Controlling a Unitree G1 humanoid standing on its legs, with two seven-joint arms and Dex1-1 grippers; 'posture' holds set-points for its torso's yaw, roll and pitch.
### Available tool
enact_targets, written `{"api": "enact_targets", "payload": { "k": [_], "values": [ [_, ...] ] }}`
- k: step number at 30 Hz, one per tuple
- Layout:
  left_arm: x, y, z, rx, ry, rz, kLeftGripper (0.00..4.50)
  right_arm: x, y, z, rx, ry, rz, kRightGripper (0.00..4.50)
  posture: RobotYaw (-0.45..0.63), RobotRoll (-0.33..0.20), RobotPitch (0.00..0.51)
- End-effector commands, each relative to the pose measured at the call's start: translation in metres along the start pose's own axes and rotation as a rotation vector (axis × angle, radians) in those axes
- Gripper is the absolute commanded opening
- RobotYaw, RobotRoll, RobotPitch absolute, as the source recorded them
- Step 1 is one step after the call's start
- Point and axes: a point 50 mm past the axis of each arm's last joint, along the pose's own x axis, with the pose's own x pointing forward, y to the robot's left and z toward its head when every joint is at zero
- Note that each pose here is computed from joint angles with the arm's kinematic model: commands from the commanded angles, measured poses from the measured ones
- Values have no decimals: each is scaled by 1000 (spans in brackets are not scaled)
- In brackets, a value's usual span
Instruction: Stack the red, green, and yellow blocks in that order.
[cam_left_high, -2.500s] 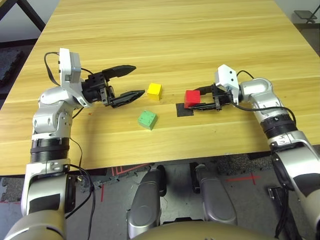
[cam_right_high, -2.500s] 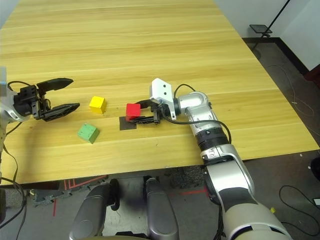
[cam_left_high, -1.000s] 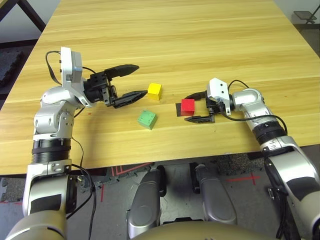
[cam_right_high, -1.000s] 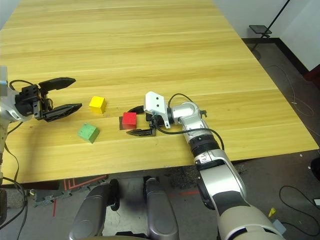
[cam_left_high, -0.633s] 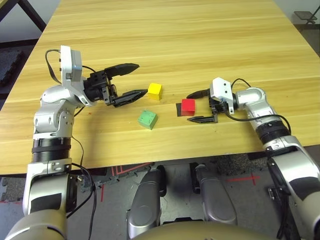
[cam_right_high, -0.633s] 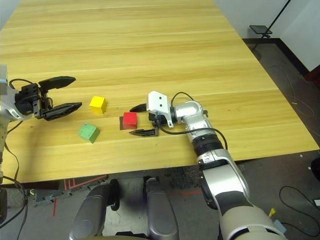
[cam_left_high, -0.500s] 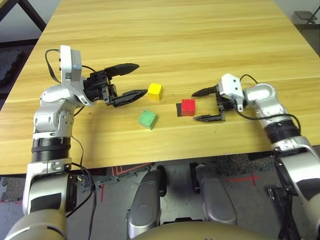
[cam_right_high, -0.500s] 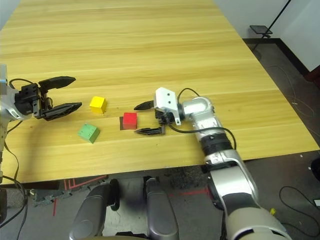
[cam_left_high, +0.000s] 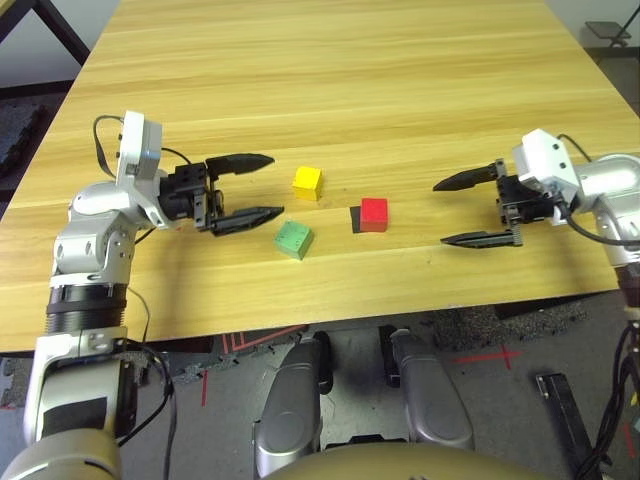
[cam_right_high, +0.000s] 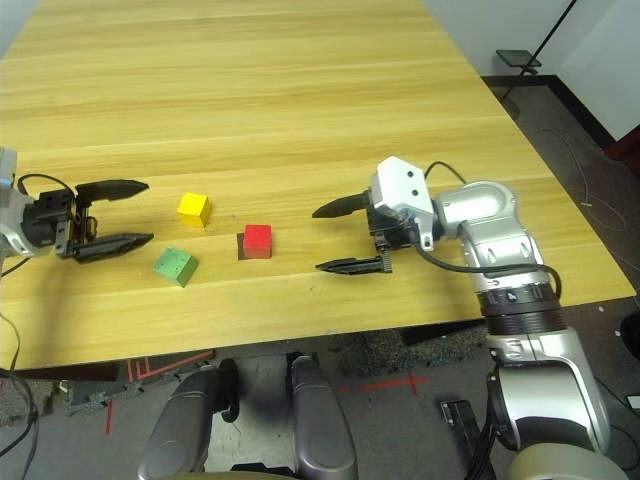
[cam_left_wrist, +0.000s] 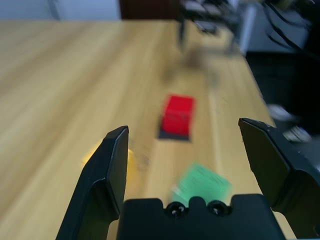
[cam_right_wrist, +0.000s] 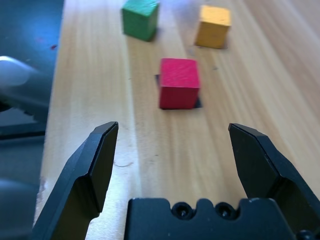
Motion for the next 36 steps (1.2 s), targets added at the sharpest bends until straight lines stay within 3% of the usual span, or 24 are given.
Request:
{"api": "enact_targets", "payload": {
  "k": [1,36],
  "values": [
    [0,-7,-13,15,64,-50,4500,-4,0,0,5,-8,-36,4466,252,22,236],
    [32,3,-53,71,99,-132,4500,2,4,0,-6,-32,-69,4466,206,3,218]
  ]
}}
